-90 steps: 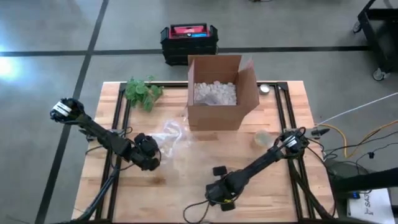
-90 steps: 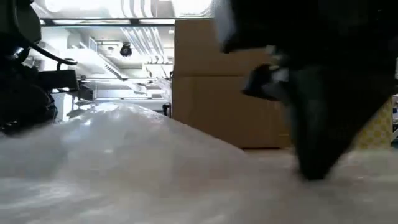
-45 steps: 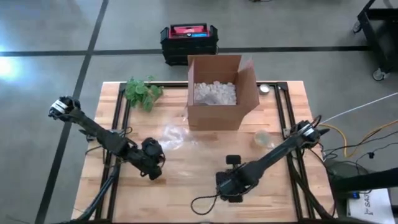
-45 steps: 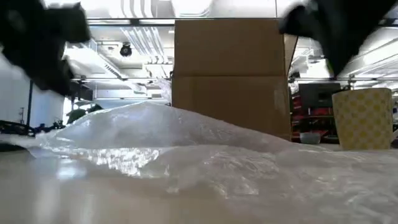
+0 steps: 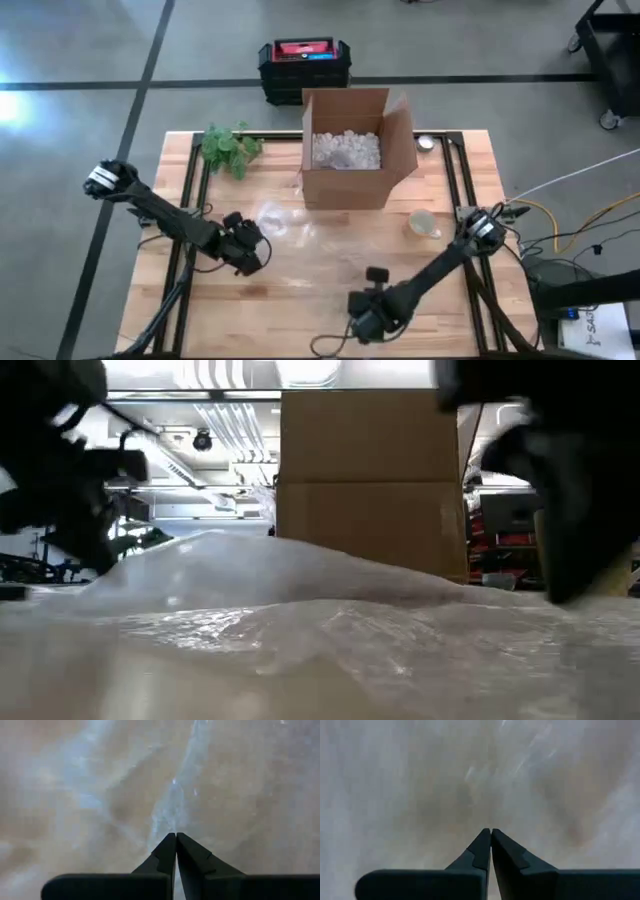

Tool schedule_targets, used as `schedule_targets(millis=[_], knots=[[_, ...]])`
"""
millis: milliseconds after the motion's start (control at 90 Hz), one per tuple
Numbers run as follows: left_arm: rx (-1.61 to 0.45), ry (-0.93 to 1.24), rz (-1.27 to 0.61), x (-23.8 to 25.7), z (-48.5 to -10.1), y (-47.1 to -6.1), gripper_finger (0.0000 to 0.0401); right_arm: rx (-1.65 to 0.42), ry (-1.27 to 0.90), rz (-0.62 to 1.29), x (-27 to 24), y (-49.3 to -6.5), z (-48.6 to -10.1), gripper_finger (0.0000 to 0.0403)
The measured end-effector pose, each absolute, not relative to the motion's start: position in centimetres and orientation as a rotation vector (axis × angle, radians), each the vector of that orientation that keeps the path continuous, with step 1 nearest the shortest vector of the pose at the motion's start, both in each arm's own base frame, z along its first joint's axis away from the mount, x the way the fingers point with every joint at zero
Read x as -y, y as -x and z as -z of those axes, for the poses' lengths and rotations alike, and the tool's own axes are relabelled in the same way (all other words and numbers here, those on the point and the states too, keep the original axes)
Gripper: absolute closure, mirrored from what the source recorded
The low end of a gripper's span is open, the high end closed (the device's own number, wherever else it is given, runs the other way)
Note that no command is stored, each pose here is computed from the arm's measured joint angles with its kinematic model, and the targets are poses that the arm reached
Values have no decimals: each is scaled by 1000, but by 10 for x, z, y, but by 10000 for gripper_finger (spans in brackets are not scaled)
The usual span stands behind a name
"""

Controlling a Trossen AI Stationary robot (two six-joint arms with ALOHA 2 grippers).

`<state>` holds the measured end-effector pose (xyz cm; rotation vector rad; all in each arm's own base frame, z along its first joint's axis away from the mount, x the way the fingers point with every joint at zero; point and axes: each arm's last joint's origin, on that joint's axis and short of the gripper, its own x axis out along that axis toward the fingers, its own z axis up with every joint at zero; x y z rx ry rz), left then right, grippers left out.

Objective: Wrap mug
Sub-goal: Wrap the yellow mug with bubble wrap

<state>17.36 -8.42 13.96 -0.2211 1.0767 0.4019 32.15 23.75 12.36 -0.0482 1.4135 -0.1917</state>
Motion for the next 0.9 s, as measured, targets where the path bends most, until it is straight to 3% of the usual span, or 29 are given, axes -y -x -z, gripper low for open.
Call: schedule_targets(millis=[222, 433, 667, 900], knots=[[-1068, 389, -379, 119, -144, -156, 401, -1605, 315, 146, -229, -301, -117, 403], [-1058, 477, -369, 151, -171, -142, 401, -1710, 469, 81, -211, -293, -139, 403], [-984, 227, -492, 144, -222, -146, 401, -1307, 288, 88, -210, -320, -178, 403], [-1137, 218, -454, 134, -191, -142, 401, -1041, 83, -23, -229, -347, -165, 403]])
